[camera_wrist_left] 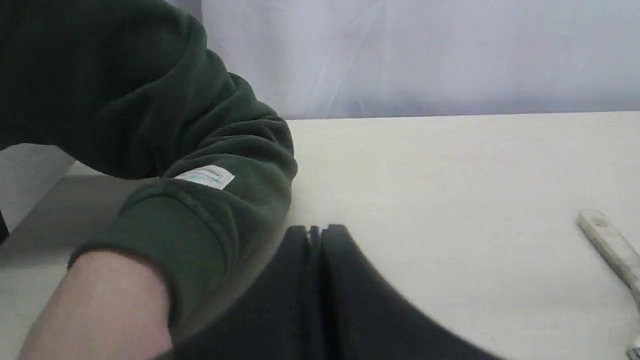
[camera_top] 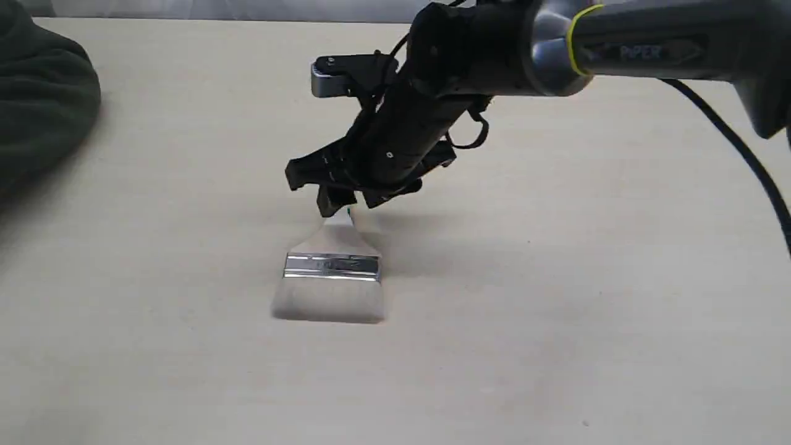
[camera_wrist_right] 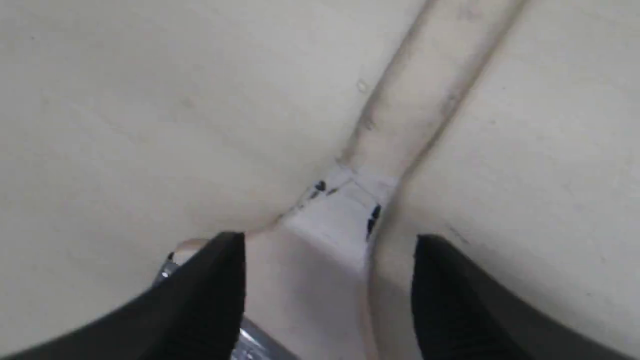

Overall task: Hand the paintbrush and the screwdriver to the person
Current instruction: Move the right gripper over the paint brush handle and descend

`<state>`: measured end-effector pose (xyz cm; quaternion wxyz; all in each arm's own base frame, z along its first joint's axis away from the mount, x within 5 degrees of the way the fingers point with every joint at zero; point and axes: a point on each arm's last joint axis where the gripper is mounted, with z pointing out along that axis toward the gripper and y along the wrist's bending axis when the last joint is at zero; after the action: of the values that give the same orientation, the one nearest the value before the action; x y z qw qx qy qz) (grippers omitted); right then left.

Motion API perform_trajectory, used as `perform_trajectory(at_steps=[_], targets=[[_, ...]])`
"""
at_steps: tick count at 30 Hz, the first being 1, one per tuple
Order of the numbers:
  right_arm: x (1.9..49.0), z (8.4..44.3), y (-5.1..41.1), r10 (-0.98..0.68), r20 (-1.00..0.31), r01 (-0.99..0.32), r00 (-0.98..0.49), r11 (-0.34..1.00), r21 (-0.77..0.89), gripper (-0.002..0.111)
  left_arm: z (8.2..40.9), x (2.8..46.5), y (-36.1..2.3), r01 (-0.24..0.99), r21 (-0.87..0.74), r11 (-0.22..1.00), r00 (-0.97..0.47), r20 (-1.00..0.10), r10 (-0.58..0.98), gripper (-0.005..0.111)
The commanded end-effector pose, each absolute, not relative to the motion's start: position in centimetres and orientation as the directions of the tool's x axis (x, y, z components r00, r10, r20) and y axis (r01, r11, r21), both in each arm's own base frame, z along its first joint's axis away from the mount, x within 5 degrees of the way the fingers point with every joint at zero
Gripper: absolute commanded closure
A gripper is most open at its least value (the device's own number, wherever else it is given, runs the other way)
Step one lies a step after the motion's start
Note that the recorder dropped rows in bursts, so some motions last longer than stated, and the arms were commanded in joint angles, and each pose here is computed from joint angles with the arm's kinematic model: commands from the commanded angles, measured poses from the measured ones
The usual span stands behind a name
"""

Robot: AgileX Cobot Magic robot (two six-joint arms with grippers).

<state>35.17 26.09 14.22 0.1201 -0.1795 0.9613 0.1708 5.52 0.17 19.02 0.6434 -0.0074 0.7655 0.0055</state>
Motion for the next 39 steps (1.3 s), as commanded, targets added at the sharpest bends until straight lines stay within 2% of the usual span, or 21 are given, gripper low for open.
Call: perform_trajectory(at_steps=[1, 6, 20, 32, 39], targets=[[35.4, 14.2, 26.2, -0.32, -0.275, -0.393, -0.906, 0.879, 0.271, 0.053, 19.0, 5.5, 0.1, -0.011, -0.007, 1.0, -0.162, -0.987, -0.009, 0.107], [35.7, 14.0, 26.6, -0.306, -0.262, -0.376, -0.915, 0.882, 0.282, 0.044, 19.0, 5.5, 0.1, -0.011, -0.007, 1.0, -0.162, -0.987, -0.009, 0.107], [36.0, 11.9, 26.6, -0.278, -0.228, -0.336, -0.933, 0.901, 0.276, 0.044, 19.1, 5.5, 0.1, -0.011, -0.005, 1.0, -0.159, -0.987, -0.007, 0.107], [37.1, 13.5, 27.5, -0.249, -0.251, -0.319, -0.935, 0.899, 0.298, 0.048, 19.1, 5.5, 0.1, -0.011, -0.005, 1.0, -0.159, -0.987, -0.007, 0.107], [37.0, 11.4, 27.4, -0.249, -0.191, -0.296, -0.95, 0.912, 0.284, 0.048, 19.1, 5.5, 0.1, -0.011, -0.005, 1.0, -0.159, -0.987, -0.007, 0.107]])
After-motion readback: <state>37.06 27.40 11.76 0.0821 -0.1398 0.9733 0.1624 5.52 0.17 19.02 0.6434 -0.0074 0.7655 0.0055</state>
